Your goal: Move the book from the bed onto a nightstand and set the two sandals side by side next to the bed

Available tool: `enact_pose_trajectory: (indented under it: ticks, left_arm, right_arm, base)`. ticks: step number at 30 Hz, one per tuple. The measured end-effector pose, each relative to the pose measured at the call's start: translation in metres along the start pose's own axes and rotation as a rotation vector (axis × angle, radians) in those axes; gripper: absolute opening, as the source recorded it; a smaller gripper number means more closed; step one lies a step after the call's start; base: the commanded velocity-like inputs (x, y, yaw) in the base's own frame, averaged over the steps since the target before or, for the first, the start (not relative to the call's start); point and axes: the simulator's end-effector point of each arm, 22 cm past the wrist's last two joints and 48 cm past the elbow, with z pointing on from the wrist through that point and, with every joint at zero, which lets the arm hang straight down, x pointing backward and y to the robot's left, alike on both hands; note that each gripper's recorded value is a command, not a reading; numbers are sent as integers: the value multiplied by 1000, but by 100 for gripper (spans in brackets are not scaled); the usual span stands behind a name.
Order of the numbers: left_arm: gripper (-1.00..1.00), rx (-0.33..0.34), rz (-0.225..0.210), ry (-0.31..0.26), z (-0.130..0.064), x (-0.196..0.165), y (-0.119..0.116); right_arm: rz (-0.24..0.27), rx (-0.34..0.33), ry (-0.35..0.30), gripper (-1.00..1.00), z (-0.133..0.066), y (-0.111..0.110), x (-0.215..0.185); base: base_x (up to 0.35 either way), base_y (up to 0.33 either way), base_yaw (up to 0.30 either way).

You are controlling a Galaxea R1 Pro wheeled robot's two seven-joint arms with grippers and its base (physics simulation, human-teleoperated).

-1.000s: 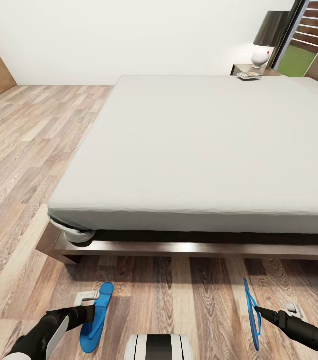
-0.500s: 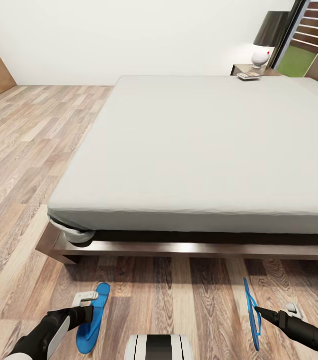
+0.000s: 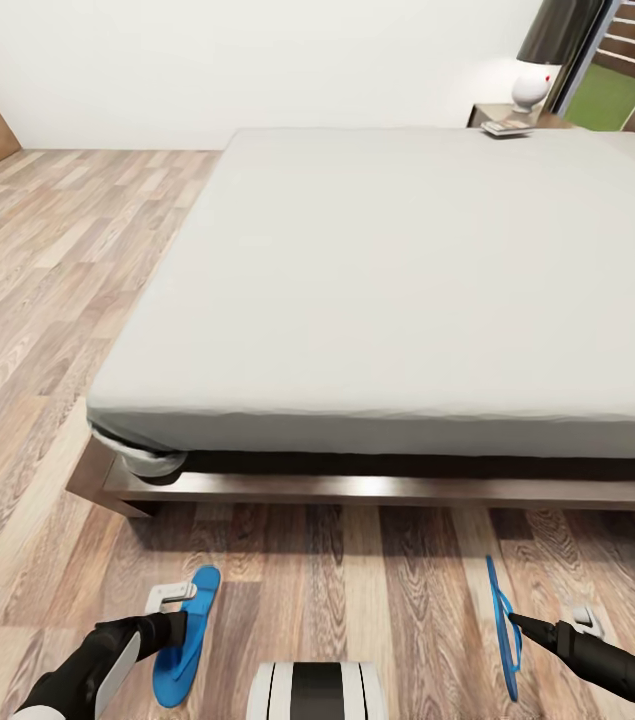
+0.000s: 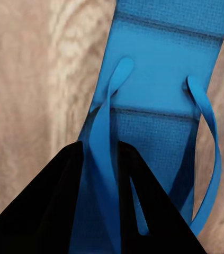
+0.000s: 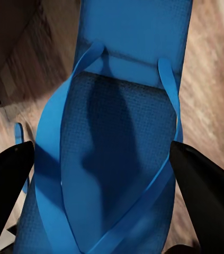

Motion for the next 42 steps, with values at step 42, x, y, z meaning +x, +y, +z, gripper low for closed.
enact_pose_trajectory:
  ticks: [42]
  left_arm:
    - [-100, -2, 0, 6, 4, 3, 2]
  right_arm:
    - [8, 6, 7, -100, 2, -4, 3]
  base:
    - [49, 8, 0]
